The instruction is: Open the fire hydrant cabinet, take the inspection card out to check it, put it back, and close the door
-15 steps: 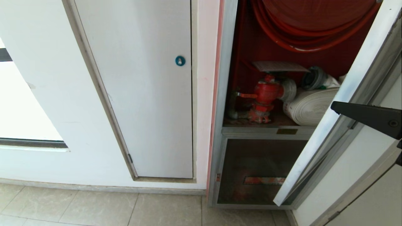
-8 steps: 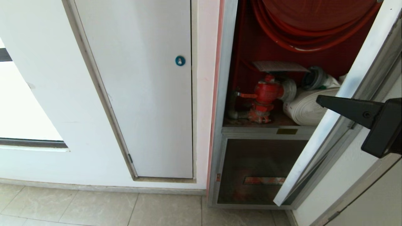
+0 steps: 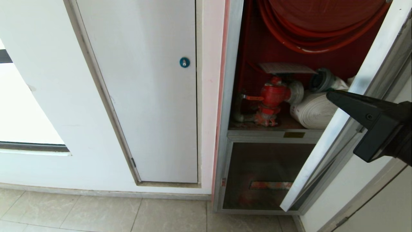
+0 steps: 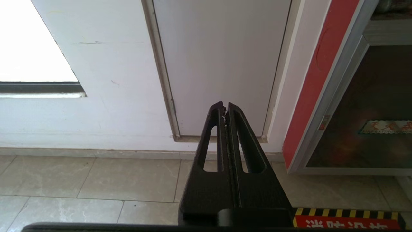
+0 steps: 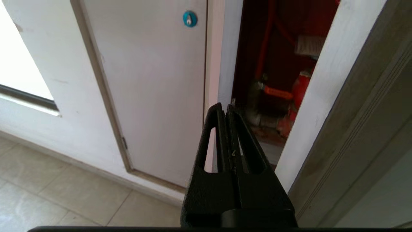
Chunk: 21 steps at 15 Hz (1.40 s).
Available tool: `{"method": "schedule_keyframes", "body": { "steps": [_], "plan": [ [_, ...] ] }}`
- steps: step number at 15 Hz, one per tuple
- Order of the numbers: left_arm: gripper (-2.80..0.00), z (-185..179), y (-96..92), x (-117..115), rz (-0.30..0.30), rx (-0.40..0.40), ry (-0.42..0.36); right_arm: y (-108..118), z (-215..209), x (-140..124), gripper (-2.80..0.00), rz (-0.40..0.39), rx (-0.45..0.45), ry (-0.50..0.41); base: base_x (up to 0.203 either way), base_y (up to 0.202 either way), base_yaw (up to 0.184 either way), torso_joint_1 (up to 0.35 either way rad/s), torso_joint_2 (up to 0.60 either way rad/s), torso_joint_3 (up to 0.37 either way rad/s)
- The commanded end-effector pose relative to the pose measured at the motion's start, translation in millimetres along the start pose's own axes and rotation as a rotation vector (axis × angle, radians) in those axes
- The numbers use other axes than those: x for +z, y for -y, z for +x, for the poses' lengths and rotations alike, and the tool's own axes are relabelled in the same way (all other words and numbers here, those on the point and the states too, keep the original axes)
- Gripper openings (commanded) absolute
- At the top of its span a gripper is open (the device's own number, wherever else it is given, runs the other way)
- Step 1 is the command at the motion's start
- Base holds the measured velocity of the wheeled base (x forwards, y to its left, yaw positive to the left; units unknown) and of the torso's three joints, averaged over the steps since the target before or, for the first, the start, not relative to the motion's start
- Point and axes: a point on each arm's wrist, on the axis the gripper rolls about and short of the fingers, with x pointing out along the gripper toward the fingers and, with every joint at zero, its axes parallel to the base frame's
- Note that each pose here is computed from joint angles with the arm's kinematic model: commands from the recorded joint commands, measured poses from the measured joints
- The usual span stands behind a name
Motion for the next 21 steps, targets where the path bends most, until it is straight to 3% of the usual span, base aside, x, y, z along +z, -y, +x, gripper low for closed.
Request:
{"method": "schedule_keyframes", "body": {
  "steps": [1, 9, 13, 21],
  "plan": [
    [-2.8, 1, 0.1, -4, 0.0, 0.0, -0.014, -1, 1, -5, -2.8, -0.013, -0.005, 0.006, 0.0, 0.0, 0.0, 0.0, 0.0, 0.0],
    [-2.8, 1, 0.1, -4, 0.0, 0.0, -0.015, -8, 15, -6, -2.8, -0.02, -0.027, 0.043, 0.0, 0.0, 0.0, 0.0, 0.0, 0.0],
    [-2.8, 1, 0.1, -4, 0.0, 0.0, -0.015, 4, 27, -4, -2.8, -0.028, -0.104, 0.069, 0.0, 0.0, 0.0, 0.0, 0.0, 0.0],
    [-2.8, 1, 0.1, -4, 0.0, 0.0, -0.015, 14, 27, 5, -2.8, -0.027, -0.141, 0.103, 0.0, 0.0, 0.0, 0.0, 0.0, 0.0]
  ]
}}
